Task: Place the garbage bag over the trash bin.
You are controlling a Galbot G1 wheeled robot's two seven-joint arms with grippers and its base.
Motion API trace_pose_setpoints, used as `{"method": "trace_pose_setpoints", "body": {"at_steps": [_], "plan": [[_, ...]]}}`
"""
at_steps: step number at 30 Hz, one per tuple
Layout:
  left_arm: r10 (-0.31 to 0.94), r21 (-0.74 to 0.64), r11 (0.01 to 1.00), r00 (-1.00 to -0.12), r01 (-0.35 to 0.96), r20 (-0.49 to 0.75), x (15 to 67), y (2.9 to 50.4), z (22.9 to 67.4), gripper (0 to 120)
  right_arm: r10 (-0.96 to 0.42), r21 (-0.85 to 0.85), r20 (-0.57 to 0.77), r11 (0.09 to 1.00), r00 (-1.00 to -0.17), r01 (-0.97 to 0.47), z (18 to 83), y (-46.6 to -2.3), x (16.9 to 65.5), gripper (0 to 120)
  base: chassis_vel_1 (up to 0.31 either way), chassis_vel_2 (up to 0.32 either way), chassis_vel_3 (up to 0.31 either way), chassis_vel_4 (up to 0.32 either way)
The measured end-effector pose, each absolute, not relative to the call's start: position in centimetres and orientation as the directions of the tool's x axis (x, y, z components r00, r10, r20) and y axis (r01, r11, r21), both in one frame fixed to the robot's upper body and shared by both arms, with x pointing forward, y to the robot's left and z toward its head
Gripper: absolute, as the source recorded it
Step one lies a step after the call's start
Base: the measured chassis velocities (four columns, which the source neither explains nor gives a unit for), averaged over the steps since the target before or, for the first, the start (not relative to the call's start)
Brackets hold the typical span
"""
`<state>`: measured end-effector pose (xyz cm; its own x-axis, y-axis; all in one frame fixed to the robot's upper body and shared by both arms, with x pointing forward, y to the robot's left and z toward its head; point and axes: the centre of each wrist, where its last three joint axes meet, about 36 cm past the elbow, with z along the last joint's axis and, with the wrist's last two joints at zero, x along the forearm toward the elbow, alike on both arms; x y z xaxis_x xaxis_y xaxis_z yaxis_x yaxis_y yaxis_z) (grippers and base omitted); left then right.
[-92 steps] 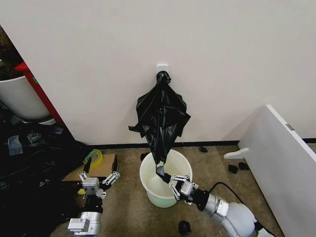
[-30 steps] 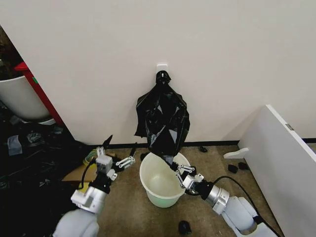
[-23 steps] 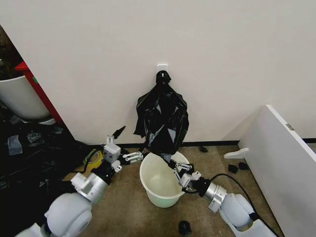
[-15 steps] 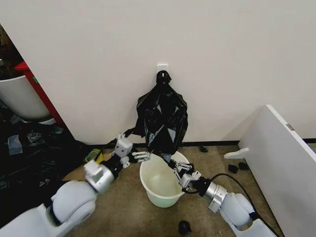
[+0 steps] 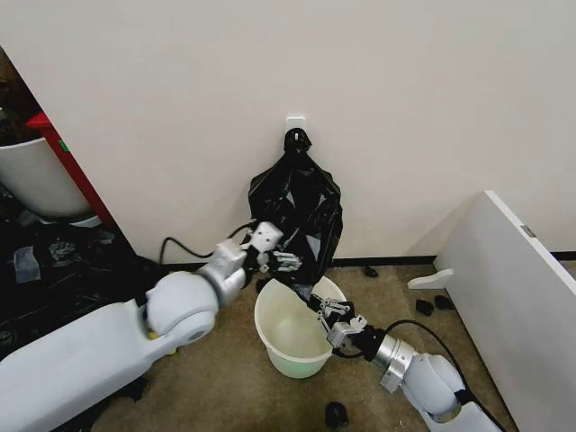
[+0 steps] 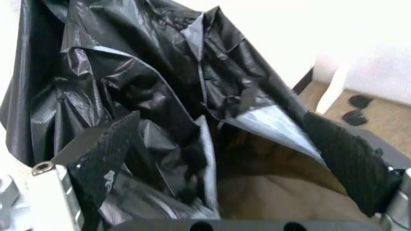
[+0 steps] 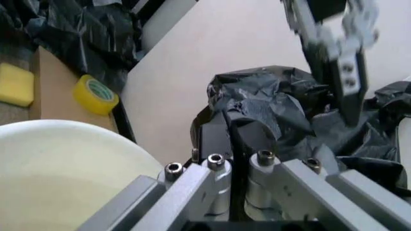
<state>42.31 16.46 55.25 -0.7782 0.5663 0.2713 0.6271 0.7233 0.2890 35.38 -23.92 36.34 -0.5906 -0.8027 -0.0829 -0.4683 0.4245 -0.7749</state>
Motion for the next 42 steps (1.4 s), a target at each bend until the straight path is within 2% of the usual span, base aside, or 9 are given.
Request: {"method": "trace_pose_setpoints", "body": {"at_steps": [8, 14, 18, 19, 27, 29, 35, 37, 42], "plan": [[0.519, 0.316, 0.723, -0.784, 0.615, 0.340, 42.9, 15.7, 55.8, 100, -0.798, -0.775, -0.089, 0.432, -0.596, -0.461, 36.4, -24.1, 35.4, 0, 0.000, 0.000, 0.000, 0.000], [0.494, 0.313, 0.733, -0.788, 0.604, 0.367, 43.6, 15.2, 55.5, 90, -0.795, -0.774, -0.100, 0.440, -0.598, -0.455, 36.6, -24.1, 35.6, 0, 0.000, 0.000, 0.000, 0.000], [0.472, 0.304, 0.745, -0.791, 0.594, 0.390, 44.1, 14.6, 55.4, 70, -0.793, -0.772, -0.103, 0.444, -0.600, -0.455, 36.5, -24.1, 35.6, 0, 0.000, 0.000, 0.000, 0.000], [0.472, 0.304, 0.745, -0.791, 0.594, 0.390, 44.1, 14.6, 55.4, 70, -0.793, -0.772, -0.103, 0.444, -0.600, -0.455, 36.5, -24.1, 35.6, 0, 0.000, 0.000, 0.000, 0.000], [0.443, 0.287, 0.765, -0.795, 0.577, 0.415, 44.7, 13.7, 56.2, 41, -0.793, -0.772, -0.112, 0.449, -0.599, -0.450, 36.7, -23.9, 35.5, 0, 0.000, 0.000, 0.000, 0.000], [0.436, 0.269, 0.774, -0.790, 0.574, 0.430, 44.7, 13.6, 56.4, 30, -0.792, -0.772, -0.116, 0.452, -0.599, -0.447, 36.8, -23.9, 35.5, 0, 0.000, 0.000, 0.000, 0.000], [0.414, 0.187, 0.818, -0.783, 0.544, 0.464, 44.9, 13.5, 57.2, 14, -0.790, -0.771, -0.124, 0.457, -0.600, -0.443, 37.0, -24.0, 35.5, 0, 0.000, 0.000, 0.000, 0.000], [0.396, 0.178, 0.833, -0.790, 0.524, 0.469, 45.1, 13.4, 57.4, 3, -0.789, -0.769, -0.129, 0.462, -0.601, -0.442, 37.1, -24.0, 35.5, 0, 0.000, 0.000, 0.000, 0.000], [0.375, 0.205, 0.843, -0.817, 0.497, 0.439, 45.3, 13.4, 57.6, 0, -0.785, -0.767, -0.143, 0.473, -0.603, -0.434, 37.4, -23.9, 35.5, 0, 0.000, 0.000, 0.000, 0.000]]}}
